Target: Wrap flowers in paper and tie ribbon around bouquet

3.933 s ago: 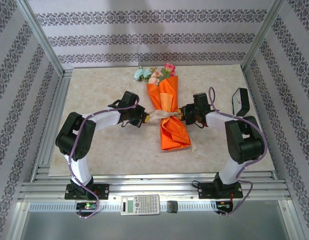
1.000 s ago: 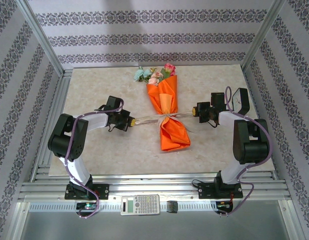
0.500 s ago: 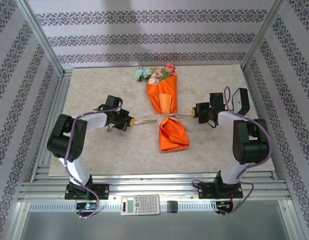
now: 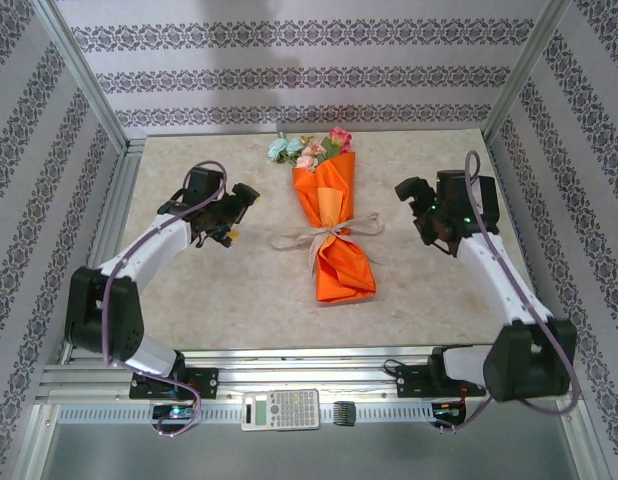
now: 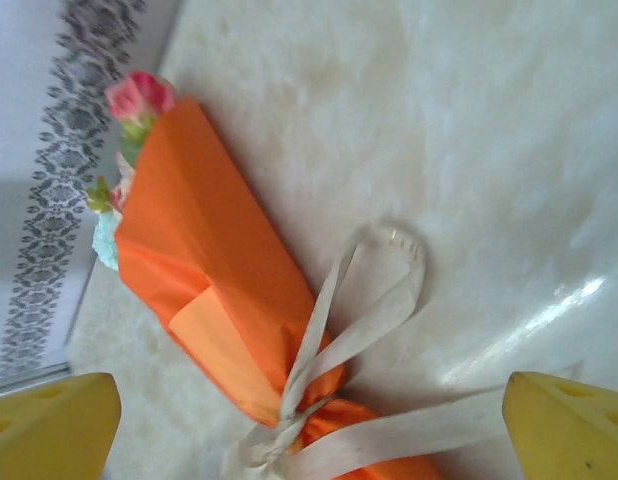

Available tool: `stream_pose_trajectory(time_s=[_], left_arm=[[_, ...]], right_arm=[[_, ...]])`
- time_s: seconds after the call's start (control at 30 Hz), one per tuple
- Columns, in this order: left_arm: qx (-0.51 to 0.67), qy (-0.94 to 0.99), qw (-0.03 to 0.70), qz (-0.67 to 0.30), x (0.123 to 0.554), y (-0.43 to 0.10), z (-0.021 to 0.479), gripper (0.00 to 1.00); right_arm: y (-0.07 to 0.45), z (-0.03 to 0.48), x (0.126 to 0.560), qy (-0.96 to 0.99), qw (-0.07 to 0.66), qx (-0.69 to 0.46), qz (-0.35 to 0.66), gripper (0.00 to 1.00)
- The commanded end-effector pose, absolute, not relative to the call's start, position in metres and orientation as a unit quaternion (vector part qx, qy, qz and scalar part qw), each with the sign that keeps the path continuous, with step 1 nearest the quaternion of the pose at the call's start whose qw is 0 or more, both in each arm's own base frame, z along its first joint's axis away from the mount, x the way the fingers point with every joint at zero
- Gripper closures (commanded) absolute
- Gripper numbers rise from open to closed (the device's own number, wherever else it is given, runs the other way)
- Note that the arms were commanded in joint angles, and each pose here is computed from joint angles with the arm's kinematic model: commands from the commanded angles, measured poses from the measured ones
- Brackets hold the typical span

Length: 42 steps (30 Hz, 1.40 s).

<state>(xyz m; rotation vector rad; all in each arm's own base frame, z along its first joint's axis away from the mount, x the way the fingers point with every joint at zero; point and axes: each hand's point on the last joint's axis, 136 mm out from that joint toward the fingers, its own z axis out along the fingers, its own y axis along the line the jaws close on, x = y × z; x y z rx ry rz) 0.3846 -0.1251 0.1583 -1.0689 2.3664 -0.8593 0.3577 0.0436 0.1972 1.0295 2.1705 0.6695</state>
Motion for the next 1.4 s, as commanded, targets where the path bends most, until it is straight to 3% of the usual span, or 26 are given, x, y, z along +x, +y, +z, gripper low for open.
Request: stream_pose_trajectory(time_s=[0.0,0.2,0.33,0.43,0.57,0.83,1.2,1.27,1.37], left_arm=[[-0.306,0.878,0.300,-0.212,0.369,-0.086,0.193,0.00],[-0.315,0.842,0.431,0.076,0.305,0.027,0.213,0.00],[-0.202,0.840,0.476,0.162,0.296,0.043,0.195,0.00],[-0.134,0.857,0.458,0.197,0.293,0.044,0.171,0.01],[-0.070,0.873,0.437,0.204,0.298,0.038,0.131,0.01],[-0.081,0.839,0.520,0.139,0.334,0.036,0.111,0.01],[-0.100,0.775,0.620,0.067,0.380,0.043,0.111,0.01],[-0.084,0.798,0.595,0.051,0.382,0.036,0.098,0.01],[-0.075,0.779,0.620,0.050,0.383,0.034,0.097,0.01]], right_arm=[[0.003,0.205,0.327,0.871,0.381,0.293,0.103,0.02],[-0.043,0.183,0.302,0.845,0.490,0.210,-0.050,0.02],[-0.029,0.164,0.310,0.824,0.553,0.096,-0.081,0.02],[-0.019,0.139,0.319,0.845,0.527,0.067,-0.064,0.02],[-0.008,0.118,0.339,0.851,0.522,0.047,-0.040,0.02],[0.004,0.124,0.396,0.819,0.574,0.005,0.010,0.02],[-0.004,0.107,0.393,0.803,0.595,0.023,0.010,0.02],[-0.003,0.105,0.396,0.809,0.588,0.021,0.005,0.02],[0.002,0.105,0.398,0.811,0.585,0.008,0.006,0.02]])
